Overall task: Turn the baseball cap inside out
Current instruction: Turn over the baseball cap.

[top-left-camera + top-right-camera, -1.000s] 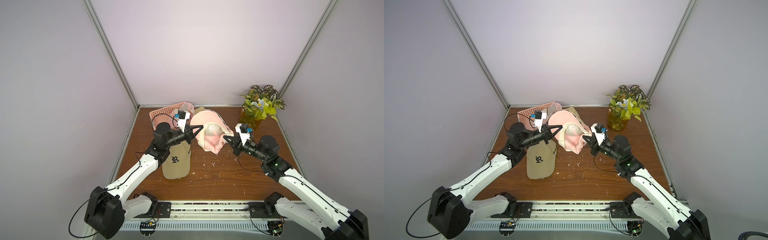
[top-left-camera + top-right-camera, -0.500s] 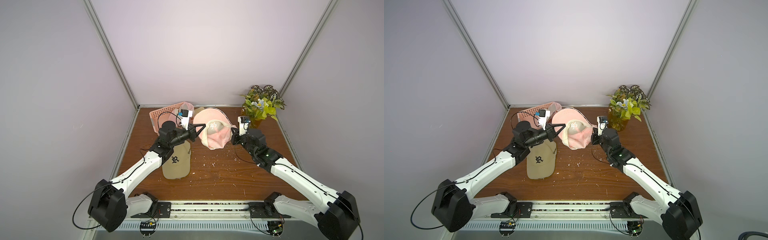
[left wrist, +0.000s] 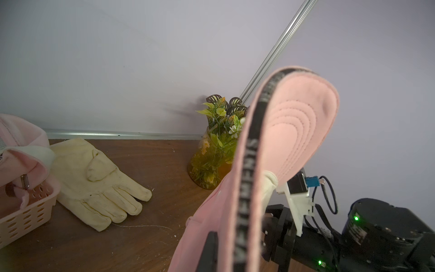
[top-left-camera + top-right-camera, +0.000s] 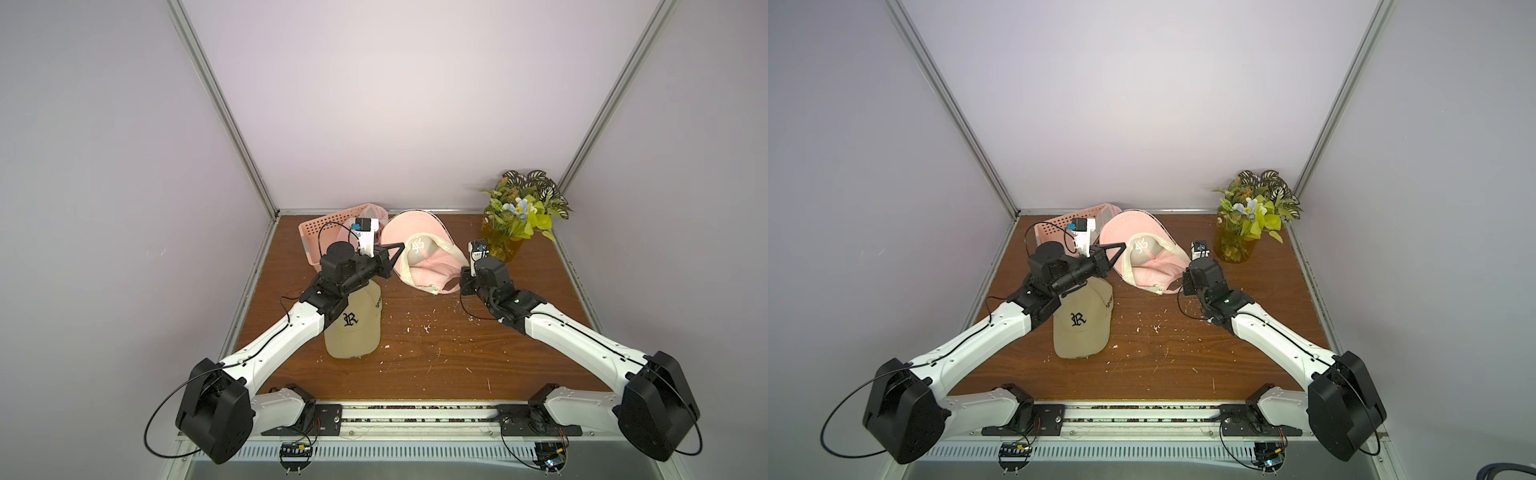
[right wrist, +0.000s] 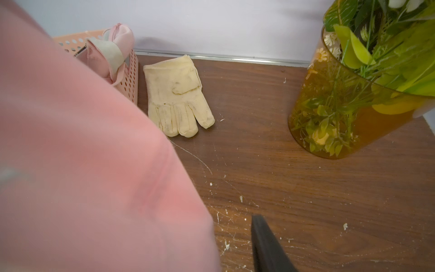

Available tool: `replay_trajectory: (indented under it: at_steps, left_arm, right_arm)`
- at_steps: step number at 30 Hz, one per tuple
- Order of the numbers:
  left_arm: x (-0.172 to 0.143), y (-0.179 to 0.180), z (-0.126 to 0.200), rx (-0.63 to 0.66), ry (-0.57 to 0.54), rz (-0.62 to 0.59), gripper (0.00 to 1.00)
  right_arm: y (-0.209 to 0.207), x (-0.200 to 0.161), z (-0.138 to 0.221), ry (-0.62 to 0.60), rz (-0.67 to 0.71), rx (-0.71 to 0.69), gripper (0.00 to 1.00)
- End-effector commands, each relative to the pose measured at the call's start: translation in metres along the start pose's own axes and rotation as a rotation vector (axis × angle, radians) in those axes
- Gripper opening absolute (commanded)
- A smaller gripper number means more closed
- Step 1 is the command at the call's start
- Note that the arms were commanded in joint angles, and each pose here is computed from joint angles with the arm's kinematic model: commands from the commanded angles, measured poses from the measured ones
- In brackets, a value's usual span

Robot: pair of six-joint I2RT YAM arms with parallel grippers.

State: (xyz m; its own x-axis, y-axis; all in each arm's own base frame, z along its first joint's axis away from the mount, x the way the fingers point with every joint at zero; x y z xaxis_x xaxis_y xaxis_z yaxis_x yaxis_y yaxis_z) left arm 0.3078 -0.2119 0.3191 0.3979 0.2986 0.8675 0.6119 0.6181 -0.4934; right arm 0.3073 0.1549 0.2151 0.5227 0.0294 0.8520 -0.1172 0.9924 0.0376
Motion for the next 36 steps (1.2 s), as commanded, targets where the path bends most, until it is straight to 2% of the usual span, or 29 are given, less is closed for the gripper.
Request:
replay_trajectory:
  at_steps: [1,6,11,18,24,27,29,30,31,33,36]
  left_arm:
    - [0.057,-0.025,0.014,-0.066,-0.22,-0.035,0.0]
    - [0.052,-0.02,0.012,-0.038,-0.21,-0.062,0.0]
    - [0.038,-0.004,0.004,0.074,-0.216,-0.129,0.0]
    - [0.015,0.016,-0.011,0.147,-0.234,-0.203,0.0]
    - [-0.006,0.023,-0.024,0.148,-0.215,-0.263,0.0]
    - [-0.018,0.025,-0.026,0.146,-0.207,-0.283,0.0]
    - [-0.023,0.024,-0.027,0.127,-0.188,-0.27,0.0]
    - [-0.026,0.022,-0.027,0.112,-0.172,-0.254,0.0]
    - [-0.027,0.02,-0.027,0.093,-0.158,-0.231,0.0]
    - [-0.031,0.019,-0.026,0.094,-0.127,-0.172,0.01]
    - [-0.037,0.023,-0.028,0.155,-0.064,-0.049,0.01]
  right_arm:
    - [-0.009,-0.015,-0.001,0.061,0.024,-0.042,0.37]
    - [-0.001,-0.016,-0.001,0.085,0.023,0.017,0.37]
    - [0.014,-0.026,-0.002,0.168,0.038,0.138,0.41]
    - [0.021,-0.031,0.008,0.184,-0.011,0.275,0.12]
    - [0.018,-0.024,0.019,0.167,-0.063,0.329,0.07]
    - [0.015,-0.022,0.02,0.159,-0.092,0.34,0.14]
    - [0.015,-0.019,0.022,0.137,-0.099,0.355,0.28]
    - [0.014,-0.016,0.023,0.118,-0.1,0.35,0.39]
    - [0.012,-0.013,0.024,0.094,-0.093,0.341,0.46]
    - [0.008,-0.007,0.03,0.025,-0.068,0.328,0.54]
    - [0.004,0.0,0.041,-0.114,-0.002,0.342,0.57]
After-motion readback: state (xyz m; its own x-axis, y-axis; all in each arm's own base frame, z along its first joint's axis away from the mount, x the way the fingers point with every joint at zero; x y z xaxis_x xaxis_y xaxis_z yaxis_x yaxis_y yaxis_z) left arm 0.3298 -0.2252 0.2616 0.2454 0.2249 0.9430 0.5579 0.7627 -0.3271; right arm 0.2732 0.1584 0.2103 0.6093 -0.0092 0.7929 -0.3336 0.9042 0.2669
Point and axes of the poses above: each gripper's point midway between its finger pads, its own z axis back along the fingers, its own y axis along the line the jaws close on, x = y × z, the point moved 5 cm from there along z, back along the fingers, and after that the axes turned 3 degrees about -z, right-handed, at the moved point
